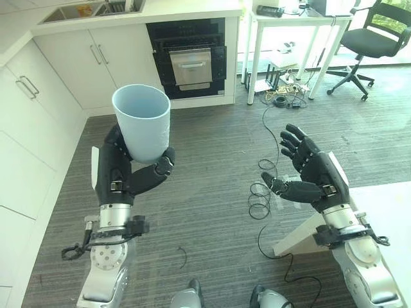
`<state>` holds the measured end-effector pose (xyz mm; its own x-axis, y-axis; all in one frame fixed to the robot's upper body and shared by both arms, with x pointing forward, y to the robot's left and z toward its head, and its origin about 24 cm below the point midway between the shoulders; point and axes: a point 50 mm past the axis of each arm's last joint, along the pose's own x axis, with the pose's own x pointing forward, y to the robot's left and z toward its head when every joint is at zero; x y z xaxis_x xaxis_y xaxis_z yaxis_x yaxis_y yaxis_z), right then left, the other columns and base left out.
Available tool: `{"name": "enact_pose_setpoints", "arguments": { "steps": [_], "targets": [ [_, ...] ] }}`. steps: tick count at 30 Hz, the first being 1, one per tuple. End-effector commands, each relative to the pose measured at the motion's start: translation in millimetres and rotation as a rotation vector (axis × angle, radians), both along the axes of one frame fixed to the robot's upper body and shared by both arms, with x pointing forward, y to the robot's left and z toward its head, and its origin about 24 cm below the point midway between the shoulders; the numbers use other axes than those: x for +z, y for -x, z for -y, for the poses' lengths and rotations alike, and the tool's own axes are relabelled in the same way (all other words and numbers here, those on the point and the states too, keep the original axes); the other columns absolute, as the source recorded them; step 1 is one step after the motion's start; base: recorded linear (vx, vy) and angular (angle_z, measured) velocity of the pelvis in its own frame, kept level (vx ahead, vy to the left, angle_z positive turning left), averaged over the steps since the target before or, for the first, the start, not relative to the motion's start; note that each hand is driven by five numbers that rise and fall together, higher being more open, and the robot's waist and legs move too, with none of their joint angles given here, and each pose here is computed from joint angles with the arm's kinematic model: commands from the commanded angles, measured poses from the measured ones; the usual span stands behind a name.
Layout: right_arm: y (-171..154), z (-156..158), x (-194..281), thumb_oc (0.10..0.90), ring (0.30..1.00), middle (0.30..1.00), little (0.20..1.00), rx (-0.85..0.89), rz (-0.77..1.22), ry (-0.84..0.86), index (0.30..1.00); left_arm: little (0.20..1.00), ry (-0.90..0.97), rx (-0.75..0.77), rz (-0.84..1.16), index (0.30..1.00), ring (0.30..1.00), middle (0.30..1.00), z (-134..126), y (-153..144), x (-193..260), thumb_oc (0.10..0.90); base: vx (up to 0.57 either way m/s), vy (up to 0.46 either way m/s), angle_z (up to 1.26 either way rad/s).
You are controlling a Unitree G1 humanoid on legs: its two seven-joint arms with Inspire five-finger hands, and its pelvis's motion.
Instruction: Place the dishes in the dishwasher.
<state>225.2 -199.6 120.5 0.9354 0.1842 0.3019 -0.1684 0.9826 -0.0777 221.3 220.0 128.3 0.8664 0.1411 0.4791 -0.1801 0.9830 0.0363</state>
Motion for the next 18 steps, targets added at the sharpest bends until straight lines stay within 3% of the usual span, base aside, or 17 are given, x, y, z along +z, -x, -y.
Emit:
{"name": "enact_pose_setpoints", "arguments": {
  "steps": [1, 18],
  "targets": [
    [-2.6, -9.4, 43.7, 0.800, 0.900, 0.900, 0.900, 0.063, 0.243, -0.041, 0.900, 0.300, -0.014, 0.005, 0.336, 0.300, 0.300, 0.300, -4.0, 12.7, 55.5, 0.400, -0.03, -0.019, 0.11],
    [-3.1, -15.5, 42.2, 0.800, 0.900, 0.900, 0.900, 0.071, 0.238, -0.055, 0.900, 0.300, 0.027, 0.067, 0.350, 0.300, 0.300, 0.300, -11.0, 16.1, 57.0, 0.400, 0.00, -0.038, 0.15]
  ]
}}
